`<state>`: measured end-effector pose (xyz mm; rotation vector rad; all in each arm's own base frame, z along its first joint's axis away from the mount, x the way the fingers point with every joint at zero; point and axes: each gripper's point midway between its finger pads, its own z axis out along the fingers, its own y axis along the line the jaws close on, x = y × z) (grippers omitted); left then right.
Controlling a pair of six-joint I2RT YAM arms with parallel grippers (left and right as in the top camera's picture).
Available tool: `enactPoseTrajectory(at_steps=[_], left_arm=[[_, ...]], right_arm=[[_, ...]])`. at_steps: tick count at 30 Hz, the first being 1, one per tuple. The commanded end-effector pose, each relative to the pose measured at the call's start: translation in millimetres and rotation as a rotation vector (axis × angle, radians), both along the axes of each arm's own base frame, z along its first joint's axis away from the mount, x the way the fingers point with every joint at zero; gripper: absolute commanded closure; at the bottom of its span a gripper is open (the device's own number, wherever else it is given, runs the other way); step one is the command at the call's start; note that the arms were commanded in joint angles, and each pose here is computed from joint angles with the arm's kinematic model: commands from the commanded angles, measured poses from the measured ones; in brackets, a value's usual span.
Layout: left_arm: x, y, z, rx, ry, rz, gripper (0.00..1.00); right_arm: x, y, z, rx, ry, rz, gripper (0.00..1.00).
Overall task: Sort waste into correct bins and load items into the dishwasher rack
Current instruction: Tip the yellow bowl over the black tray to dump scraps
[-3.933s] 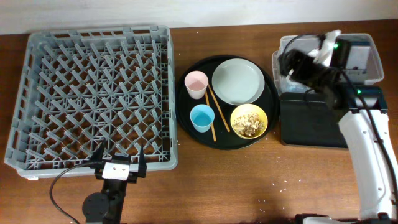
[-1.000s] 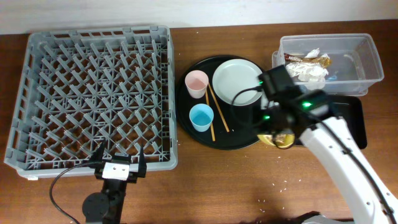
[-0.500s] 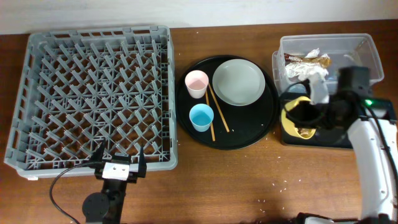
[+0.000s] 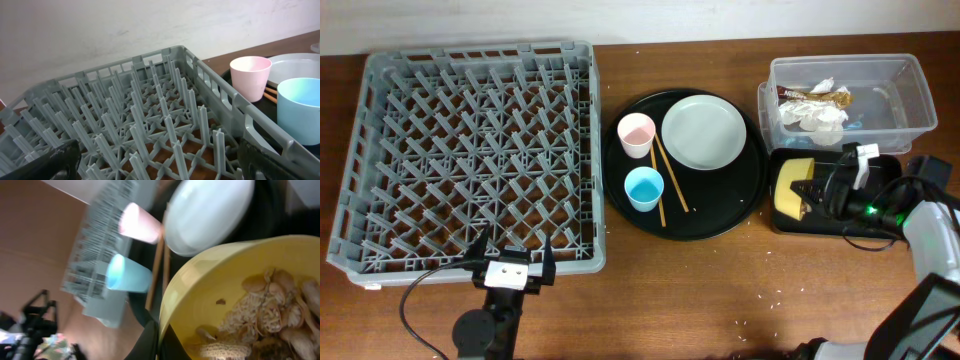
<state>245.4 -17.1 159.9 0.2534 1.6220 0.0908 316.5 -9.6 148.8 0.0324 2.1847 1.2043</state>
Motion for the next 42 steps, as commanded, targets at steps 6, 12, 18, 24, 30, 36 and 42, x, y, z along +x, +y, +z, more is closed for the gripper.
enactPoseTrajectory(at_steps=[6,12,18,24,30,36,42], left_arm=[[0.0,1.6,-2.2,-0.009,0.004,0.008,0.0],[0.0,1.6,-2.2,-0.009,0.004,0.008,0.0],[0.0,1.6,-2.2,-0.009,0.005,0.008,0.0],[0.0,1.6,-2.2,-0.009,0.004,0.008,0.0],[0.0,1.6,-2.2,-0.009,0.005,0.008,0.0],[0.1,1.7,-2.2,-0.009,0.004,0.009,0.0],[0.0,1.6,-2.2,-0.009,0.004,0.008,0.0]], right_arm=[[3.1,-33.8,36.8,0.25,-0.179,-0.088,0.96],[-0.5,-53.5,47.6,0.301,-0.217,-0.144,0.96],[-0.4,-53.6,47.8,0.303,-0.215,-0.145,0.96],[0.9,-54.9,48.0,0.304,-0.213,-0.146,0.96],[2.1,-51.6,48.2,0.34,-0.167,-0.146,0.96],[9.5,-58.6,44.5,0.36,-0.089,-0.178,0.96],[14.7,-64.0,37.7,0.41,0.046,-0.237,0.96]])
